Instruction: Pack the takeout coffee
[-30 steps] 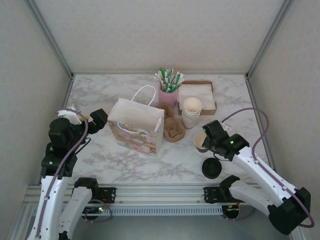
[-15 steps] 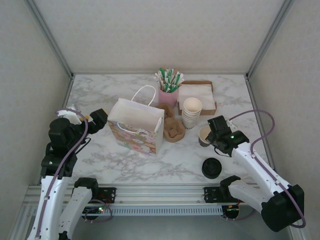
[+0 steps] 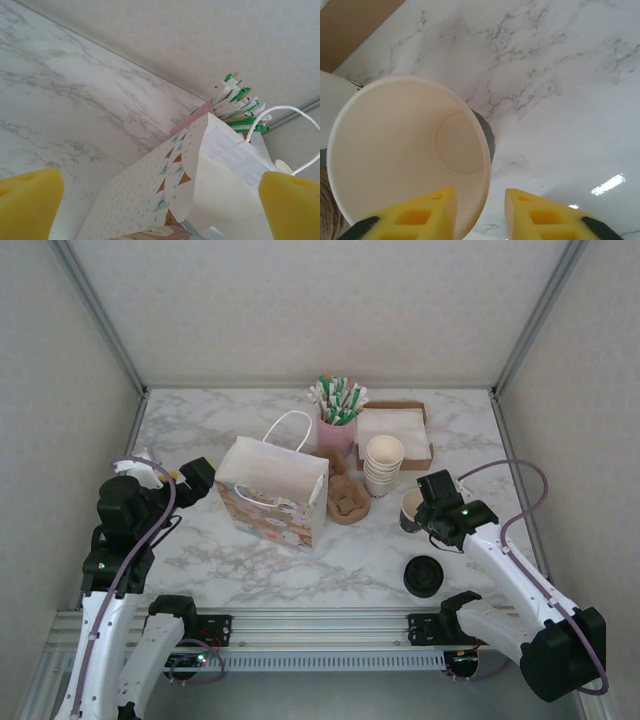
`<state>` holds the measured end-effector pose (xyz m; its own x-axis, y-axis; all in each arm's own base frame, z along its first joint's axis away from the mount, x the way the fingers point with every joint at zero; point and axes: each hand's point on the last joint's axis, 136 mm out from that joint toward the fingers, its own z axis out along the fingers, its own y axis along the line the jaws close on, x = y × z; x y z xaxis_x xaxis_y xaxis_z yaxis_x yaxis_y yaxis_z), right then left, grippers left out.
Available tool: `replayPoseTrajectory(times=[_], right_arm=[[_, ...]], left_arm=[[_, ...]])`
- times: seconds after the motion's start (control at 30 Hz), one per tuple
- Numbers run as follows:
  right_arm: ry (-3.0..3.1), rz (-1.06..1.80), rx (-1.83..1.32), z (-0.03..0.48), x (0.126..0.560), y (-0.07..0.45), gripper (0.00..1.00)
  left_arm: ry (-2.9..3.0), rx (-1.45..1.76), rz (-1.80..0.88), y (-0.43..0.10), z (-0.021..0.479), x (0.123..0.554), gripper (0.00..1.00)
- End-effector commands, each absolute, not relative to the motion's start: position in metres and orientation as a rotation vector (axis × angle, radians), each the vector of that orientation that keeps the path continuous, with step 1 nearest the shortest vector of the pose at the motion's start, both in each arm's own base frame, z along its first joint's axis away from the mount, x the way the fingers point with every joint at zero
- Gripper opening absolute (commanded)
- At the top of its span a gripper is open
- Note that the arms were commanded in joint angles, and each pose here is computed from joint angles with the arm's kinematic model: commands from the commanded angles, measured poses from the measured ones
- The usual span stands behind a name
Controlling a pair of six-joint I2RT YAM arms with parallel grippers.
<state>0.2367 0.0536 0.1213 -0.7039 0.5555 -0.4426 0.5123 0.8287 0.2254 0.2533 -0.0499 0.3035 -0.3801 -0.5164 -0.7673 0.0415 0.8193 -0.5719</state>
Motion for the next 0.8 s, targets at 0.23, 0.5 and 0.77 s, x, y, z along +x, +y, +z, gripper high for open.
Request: replayPoseTrajectory(times=[0.23, 0.5, 0.77], right_arm=[[2.541, 0.089, 0.624, 0.16, 0.23, 0.051, 0.6], [2.676, 0.118, 0.561, 0.156, 0.187, 0.06, 0.73], [2.805, -0.004, 0.52, 0.135, 0.151, 0.057, 0.81]], left_arm=[[1.879, -0.391, -0.613, -0.045, 0.3, 0.253, 1.0], [1.879, -0.391, -0.618, -0.046, 0.3, 0.253, 1.0], [1.881, -0.392, -0.622, -0.046, 0.3, 0.253, 1.0]])
